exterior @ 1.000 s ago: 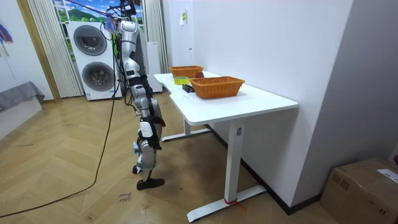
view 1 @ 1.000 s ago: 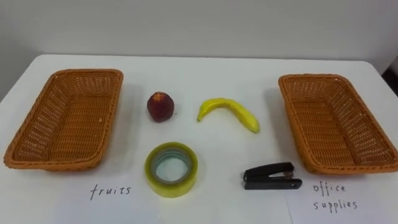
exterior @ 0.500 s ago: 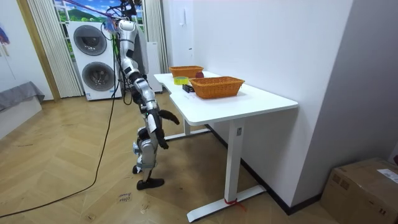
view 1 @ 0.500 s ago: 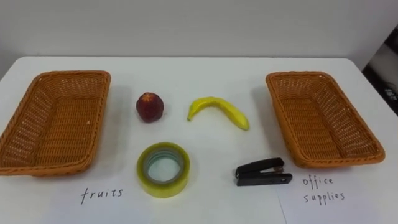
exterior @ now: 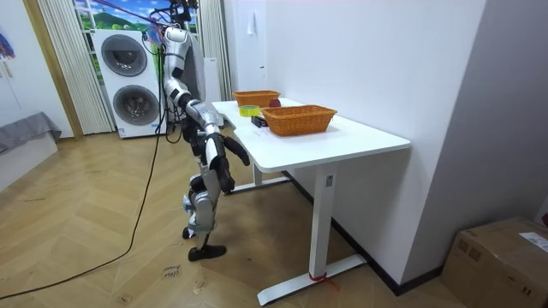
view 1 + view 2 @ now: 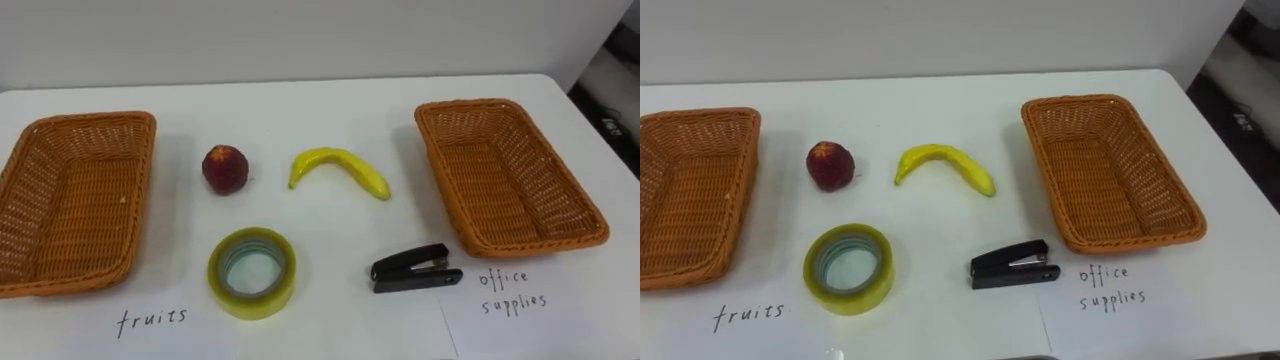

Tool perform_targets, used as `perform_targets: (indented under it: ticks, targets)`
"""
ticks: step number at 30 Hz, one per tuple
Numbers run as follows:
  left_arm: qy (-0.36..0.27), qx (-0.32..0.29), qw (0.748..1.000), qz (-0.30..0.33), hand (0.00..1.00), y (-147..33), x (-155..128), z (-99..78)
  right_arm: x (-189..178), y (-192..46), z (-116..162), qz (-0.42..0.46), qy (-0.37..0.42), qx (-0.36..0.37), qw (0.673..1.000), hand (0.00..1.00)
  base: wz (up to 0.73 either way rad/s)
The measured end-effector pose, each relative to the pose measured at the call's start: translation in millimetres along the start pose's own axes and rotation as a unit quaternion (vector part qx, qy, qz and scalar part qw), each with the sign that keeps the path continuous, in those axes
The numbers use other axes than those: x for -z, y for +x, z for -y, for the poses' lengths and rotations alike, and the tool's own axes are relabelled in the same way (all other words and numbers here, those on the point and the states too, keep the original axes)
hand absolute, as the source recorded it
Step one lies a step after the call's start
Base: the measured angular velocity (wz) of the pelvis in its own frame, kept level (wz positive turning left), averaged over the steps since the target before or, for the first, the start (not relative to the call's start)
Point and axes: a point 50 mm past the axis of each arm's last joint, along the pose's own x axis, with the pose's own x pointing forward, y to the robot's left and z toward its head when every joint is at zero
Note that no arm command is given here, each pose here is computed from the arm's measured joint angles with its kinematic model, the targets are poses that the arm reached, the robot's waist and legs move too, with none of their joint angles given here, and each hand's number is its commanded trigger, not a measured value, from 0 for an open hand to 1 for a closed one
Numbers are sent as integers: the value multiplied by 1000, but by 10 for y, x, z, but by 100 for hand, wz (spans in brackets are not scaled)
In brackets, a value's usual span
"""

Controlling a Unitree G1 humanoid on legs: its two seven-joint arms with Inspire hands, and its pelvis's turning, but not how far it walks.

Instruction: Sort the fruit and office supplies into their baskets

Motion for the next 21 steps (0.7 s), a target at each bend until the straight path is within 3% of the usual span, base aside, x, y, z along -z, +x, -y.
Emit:
perform_targets:
  ticks: [3, 7, 18, 21]
  targets:
    - [-1, -1, 1000, 0, 0, -1, 1, 3, -360, -113, -118, 91, 25, -23, 995, 0, -4]
    - [-3, -4, 1000, -6, 0, -5, 35, -10, -605, -177, -173, 143, 40, -28, 988, 0, 0]
    - [20, -3, 1000, -23, 0, -19, 162, -9, -992, -404, -235, 245, 82, -20, 966, 0, 0]
    - [21, -4, 999, -26, 0, -22, 189, -17, -1153, -525, -253, 311, 66, -31, 948, 0, 0]
